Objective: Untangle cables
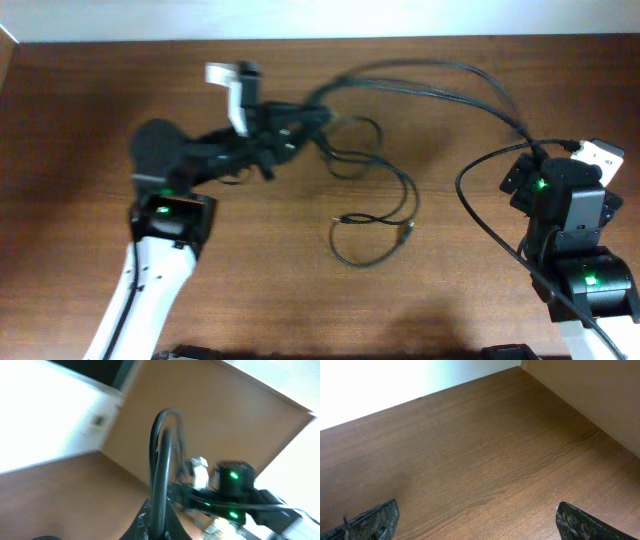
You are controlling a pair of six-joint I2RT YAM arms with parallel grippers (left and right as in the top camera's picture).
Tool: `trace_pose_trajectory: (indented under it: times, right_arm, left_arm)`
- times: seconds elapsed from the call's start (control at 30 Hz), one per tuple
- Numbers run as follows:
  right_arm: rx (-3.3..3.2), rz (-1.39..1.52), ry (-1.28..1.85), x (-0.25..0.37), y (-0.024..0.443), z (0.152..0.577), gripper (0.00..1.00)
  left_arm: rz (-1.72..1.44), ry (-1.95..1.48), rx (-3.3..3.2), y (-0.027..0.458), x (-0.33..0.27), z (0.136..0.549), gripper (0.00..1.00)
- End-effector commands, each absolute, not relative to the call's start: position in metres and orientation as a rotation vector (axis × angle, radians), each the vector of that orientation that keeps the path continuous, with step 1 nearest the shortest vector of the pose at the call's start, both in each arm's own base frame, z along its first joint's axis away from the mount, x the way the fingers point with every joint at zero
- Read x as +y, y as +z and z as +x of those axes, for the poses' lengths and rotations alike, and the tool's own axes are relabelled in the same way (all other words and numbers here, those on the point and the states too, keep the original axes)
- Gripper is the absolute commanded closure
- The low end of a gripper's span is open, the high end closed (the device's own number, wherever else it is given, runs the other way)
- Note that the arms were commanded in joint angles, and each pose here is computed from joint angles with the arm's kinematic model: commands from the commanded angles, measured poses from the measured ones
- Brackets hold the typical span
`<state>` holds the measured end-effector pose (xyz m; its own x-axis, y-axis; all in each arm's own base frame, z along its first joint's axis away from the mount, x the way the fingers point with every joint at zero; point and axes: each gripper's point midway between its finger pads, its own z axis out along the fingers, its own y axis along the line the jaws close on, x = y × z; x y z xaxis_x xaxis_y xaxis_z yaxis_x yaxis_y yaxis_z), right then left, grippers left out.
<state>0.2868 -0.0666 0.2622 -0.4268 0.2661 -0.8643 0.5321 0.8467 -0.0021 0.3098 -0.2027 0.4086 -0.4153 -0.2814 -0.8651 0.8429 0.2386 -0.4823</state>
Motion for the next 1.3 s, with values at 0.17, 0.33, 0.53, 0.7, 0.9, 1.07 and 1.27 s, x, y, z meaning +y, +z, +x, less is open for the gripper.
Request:
trace_pose_trajectory:
  times: [0.17, 0.33, 0.53, 0.7, 0.9, 1.07, 1.27]
  right_arm:
    - [2.102, 0.503, -0.072, -0.031, 0.255, 0.298, 0.01]
    - [2.19, 0.236, 0.298, 0.033, 0.252, 0.3, 0.01]
    - [2.273, 0.142, 0.532, 0.07, 0.237, 0.302, 0.01]
    - [2.525, 0.217, 0.79, 0.101, 0.173, 0.312, 0.01]
    - [2.766, 0.155, 0.958, 0.146, 0.117, 0.295, 0.0]
    - [2.93, 0.194, 0.764, 0.156, 0.063, 0.293, 0.12]
    - [2.953, 0.077, 0.918, 0.191, 0.032, 0.297, 0.17]
  left_arm:
    - [0.262, -1.117, 1.791, 0.342, -0.144, 0.356, 0.91]
    - [-0.141, -0.834, 2.108, 0.263, -0.098, 0.371, 0.25]
    - [-0.179, -0.801, 2.145, 0.254, -0.093, 0.369, 0.01]
    - [-0.198, -0.802, 2.188, 0.245, -0.093, 0.364, 0.01]
    - [-0.201, -0.803, 2.194, 0.244, -0.093, 0.363, 0.01]
    - [-0.201, -0.803, 2.194, 0.244, -0.093, 0.363, 0.01]
    - [-0.201, -0.803, 2.194, 0.244, -0.093, 0.363, 0.01]
